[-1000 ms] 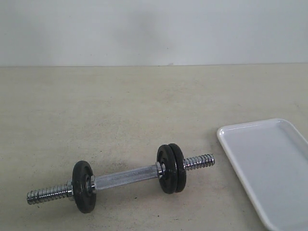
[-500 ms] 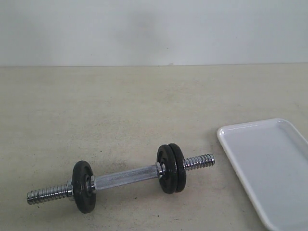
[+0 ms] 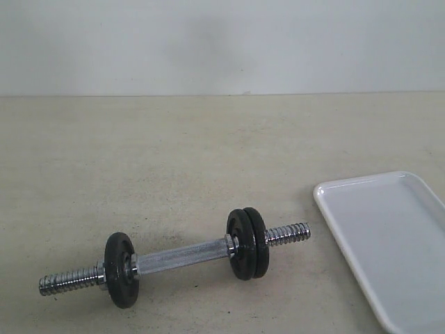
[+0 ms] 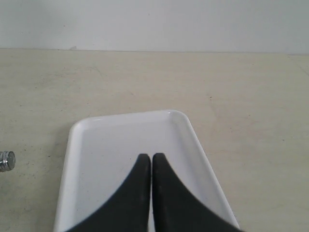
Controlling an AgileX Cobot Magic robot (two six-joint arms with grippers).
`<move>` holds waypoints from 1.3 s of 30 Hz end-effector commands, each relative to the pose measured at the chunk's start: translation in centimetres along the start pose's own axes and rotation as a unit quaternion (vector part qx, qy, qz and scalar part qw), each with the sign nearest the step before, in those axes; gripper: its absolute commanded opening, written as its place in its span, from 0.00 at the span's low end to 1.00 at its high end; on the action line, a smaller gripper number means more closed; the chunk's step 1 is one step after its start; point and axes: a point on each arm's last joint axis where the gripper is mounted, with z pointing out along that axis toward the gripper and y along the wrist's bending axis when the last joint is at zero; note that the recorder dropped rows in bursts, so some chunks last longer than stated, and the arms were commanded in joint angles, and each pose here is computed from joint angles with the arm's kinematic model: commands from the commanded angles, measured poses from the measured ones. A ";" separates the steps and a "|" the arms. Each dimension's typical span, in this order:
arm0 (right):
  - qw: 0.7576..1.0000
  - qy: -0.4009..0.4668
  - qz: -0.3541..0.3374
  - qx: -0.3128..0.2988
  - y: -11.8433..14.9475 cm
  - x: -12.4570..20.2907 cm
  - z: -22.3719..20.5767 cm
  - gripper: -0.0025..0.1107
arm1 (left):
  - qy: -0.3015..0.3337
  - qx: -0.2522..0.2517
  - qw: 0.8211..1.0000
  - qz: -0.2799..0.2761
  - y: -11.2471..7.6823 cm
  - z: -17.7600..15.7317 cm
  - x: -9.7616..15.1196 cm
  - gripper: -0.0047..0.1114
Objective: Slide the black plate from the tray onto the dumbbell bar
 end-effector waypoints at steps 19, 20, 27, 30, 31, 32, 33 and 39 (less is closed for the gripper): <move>1.000 0.000 0.001 0.000 0.0 0.0 0.0 0.02 | -0.001 -0.001 1.000 0.000 0.0 0.0 0.1 0.21; 1.000 0.000 0.001 0.000 0.0 0.0 0.0 0.02 | -0.001 -0.001 1.000 0.000 0.0 0.0 0.1 0.21; 1.000 0.000 0.001 0.000 0.0 0.0 0.0 0.02 | -0.001 -0.001 1.000 0.000 0.0 0.0 0.1 0.21; 1.000 0.000 0.001 0.000 0.0 0.0 0.0 0.02 | -0.001 -0.001 1.000 0.000 0.0 0.0 0.1 0.21; 1.000 0.000 0.001 0.000 0.0 0.0 0.0 0.02 | -0.001 -0.001 1.000 0.000 0.0 0.0 0.1 0.21; 1.000 0.000 0.001 0.000 0.0 0.0 0.0 0.02 | -0.001 -0.001 1.000 0.000 0.0 0.0 0.1 0.21; 1.000 -0.002 0.001 0.000 0.0 0.0 0.0 0.02 | -0.001 -0.001 1.000 0.000 0.0 0.0 0.1 0.21; 1.000 -0.002 0.008 -0.003 0.0 0.0 0.0 0.02 | -0.001 -0.001 1.000 0.000 0.0 0.0 0.1 0.21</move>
